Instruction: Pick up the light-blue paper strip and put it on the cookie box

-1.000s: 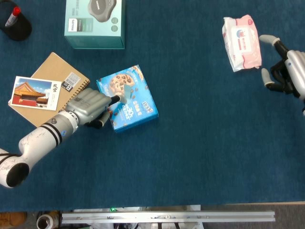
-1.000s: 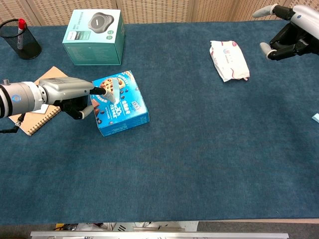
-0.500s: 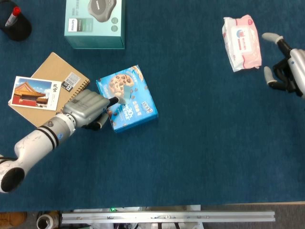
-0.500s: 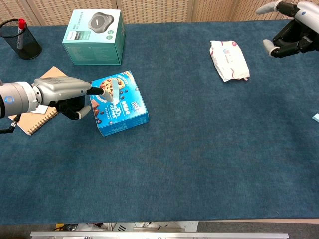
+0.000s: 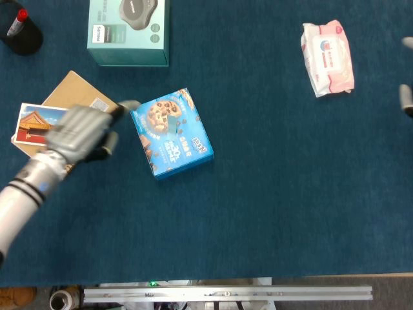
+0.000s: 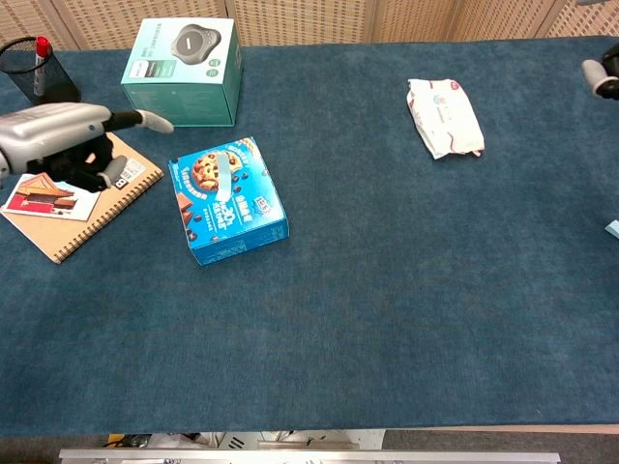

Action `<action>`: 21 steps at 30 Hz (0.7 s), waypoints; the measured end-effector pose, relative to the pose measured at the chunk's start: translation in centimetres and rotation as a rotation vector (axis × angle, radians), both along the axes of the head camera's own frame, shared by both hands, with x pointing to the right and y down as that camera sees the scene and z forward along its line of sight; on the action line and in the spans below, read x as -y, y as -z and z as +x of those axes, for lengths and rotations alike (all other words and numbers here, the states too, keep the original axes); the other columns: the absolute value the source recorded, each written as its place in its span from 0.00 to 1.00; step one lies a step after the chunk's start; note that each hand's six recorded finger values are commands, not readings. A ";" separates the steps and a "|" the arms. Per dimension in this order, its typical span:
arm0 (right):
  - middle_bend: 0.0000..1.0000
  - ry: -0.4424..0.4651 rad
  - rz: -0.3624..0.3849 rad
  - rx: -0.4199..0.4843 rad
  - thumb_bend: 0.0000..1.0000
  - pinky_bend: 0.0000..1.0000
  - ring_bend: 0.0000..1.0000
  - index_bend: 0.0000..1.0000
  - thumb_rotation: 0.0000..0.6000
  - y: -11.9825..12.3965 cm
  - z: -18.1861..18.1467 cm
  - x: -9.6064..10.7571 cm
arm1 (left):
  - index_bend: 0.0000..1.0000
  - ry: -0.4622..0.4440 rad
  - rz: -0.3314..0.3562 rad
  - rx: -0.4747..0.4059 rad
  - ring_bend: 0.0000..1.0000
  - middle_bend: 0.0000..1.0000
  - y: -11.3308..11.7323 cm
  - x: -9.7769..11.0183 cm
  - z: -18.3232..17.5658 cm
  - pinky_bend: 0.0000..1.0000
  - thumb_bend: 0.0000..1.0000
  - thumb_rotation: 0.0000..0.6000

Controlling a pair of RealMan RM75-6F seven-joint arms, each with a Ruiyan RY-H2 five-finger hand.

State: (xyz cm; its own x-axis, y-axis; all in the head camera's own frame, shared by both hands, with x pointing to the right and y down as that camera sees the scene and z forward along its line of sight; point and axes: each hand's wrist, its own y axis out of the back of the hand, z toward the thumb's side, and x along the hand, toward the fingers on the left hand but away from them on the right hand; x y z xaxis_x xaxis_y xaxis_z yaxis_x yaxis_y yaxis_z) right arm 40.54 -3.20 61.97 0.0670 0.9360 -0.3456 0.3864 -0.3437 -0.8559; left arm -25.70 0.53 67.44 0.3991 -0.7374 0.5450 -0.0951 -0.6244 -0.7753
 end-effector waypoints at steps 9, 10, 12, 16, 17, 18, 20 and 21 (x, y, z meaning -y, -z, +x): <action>0.47 -0.053 0.058 -0.141 0.23 0.55 0.37 0.15 1.00 0.5 4.8 -2.1 | 0.10 0.286 0.180 0.031 0.24 0.29 2.1 -1.2 -8.3 0.37 0.34 0.95; 0.42 -0.059 0.067 -0.154 0.21 0.49 0.32 0.15 1.00 0.5 5.3 -2.3 | 0.10 0.314 0.196 0.037 0.22 0.26 2.2 -1.5 -9.1 0.33 0.34 0.93; 0.38 -0.076 0.091 -0.182 0.20 0.44 0.27 0.15 1.00 0.5 6.3 -2.7 | 0.10 0.369 0.226 0.059 0.19 0.23 2.2 -2.2 -11.1 0.29 0.34 0.94; 0.36 -0.104 0.122 -0.226 0.20 0.41 0.25 0.15 1.00 0.5 8.1 -3.9 | 0.10 0.432 0.268 0.090 0.18 0.22 2.4 -3.7 -13.5 0.28 0.34 1.00; 0.36 -0.104 0.123 -0.231 0.20 0.40 0.25 0.15 1.00 0.4 8.3 -4.2 | 0.10 0.446 0.278 0.090 0.18 0.22 2.5 -4.2 -13.8 0.28 0.34 1.00; 0.36 -0.104 0.118 -0.238 0.20 0.39 0.25 0.15 1.00 0.3 8.5 -4.7 | 0.10 0.456 0.285 0.090 0.18 0.22 2.6 -4.5 -14.0 0.28 0.34 1.00; 0.36 -0.108 0.111 -0.254 0.20 0.37 0.25 0.15 1.00 0.3 8.9 -5.4 | 0.10 0.472 0.287 0.096 0.18 0.22 2.6 -5.4 -14.3 0.28 0.34 1.00; 0.36 -0.113 0.108 -0.265 0.20 0.37 0.25 0.15 1.00 0.3 9.2 -5.8 | 0.10 0.475 0.283 0.103 0.18 0.22 2.5 -5.8 -14.4 0.28 0.34 1.00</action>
State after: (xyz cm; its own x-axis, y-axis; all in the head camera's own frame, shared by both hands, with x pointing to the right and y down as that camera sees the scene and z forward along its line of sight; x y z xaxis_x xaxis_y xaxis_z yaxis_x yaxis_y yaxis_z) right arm 49.75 2.63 61.70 -0.1188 0.9646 -0.2353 0.1755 -0.2128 -0.9612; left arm -40.11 6.38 64.92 -0.0573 -0.9463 0.3181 -0.2299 -0.2976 -0.9266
